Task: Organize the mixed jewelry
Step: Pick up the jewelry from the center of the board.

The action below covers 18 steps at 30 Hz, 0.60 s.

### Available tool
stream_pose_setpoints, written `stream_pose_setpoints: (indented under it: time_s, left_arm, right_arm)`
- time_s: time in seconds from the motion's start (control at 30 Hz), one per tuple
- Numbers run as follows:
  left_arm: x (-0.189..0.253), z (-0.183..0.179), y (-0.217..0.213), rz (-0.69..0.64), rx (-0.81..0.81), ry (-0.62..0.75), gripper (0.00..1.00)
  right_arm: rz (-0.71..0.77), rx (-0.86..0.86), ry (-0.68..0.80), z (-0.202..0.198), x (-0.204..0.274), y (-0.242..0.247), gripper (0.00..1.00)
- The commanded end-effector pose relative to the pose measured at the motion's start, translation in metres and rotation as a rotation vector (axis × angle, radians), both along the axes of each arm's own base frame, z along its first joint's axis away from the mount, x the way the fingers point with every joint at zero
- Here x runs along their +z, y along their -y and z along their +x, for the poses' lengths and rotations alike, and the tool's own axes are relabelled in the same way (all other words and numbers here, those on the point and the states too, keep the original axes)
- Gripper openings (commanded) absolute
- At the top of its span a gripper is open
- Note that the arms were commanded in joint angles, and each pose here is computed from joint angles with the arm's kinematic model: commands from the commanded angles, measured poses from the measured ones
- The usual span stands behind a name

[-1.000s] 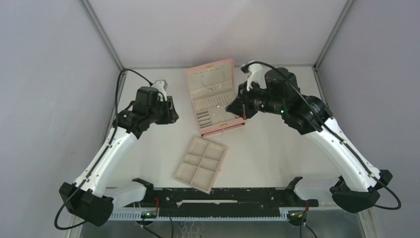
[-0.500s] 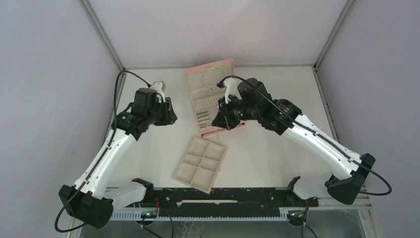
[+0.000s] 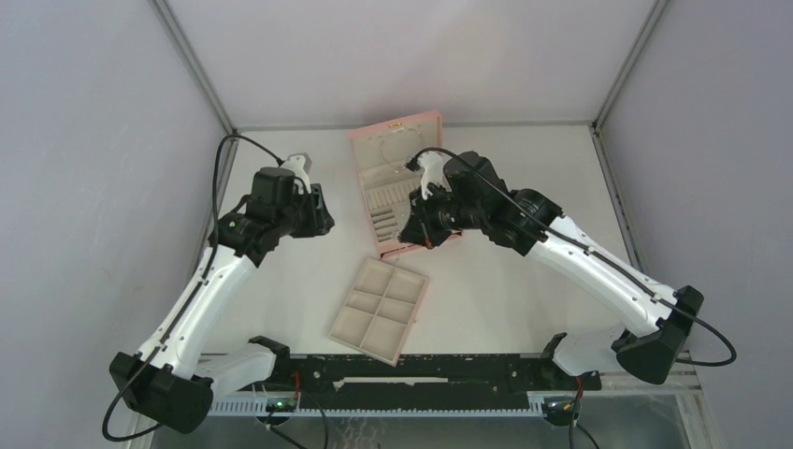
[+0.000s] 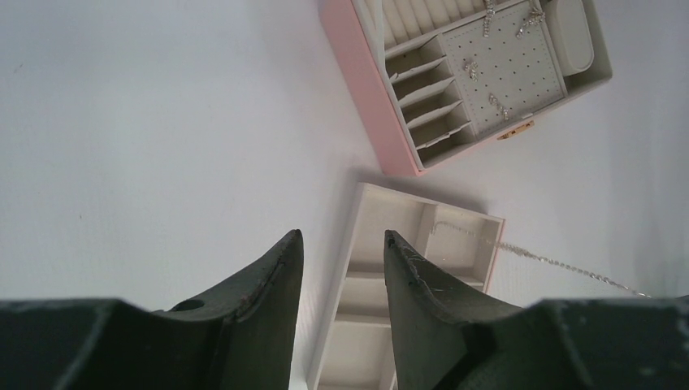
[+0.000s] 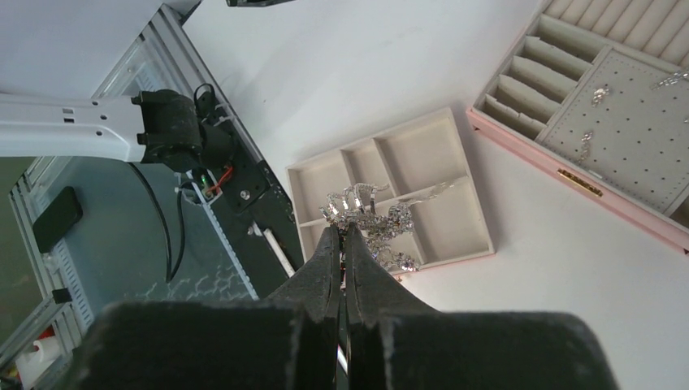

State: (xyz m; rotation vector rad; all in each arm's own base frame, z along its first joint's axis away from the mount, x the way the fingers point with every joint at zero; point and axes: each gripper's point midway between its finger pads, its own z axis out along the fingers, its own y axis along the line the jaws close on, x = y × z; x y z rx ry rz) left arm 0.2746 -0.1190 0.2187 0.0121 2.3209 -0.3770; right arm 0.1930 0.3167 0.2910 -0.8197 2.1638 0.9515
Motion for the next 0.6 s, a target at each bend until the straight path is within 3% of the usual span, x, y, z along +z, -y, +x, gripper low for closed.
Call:
stream_pose_setpoints:
  time_s: [0.0, 0.57]
  left_arm:
    - [0.007, 0.001, 0.004, -0.031, -0.008, 0.028, 0.46]
    - [0.006, 0.002, 0.004, -0.028, -0.013, 0.026, 0.46]
  right_arm:
    - [0.014, 0.027, -0.010, -0.001, -0.009, -0.013, 0.00]
    - [-0.115, 0.025, -0.096, 0.005, -0.075, -0.019, 0.00]
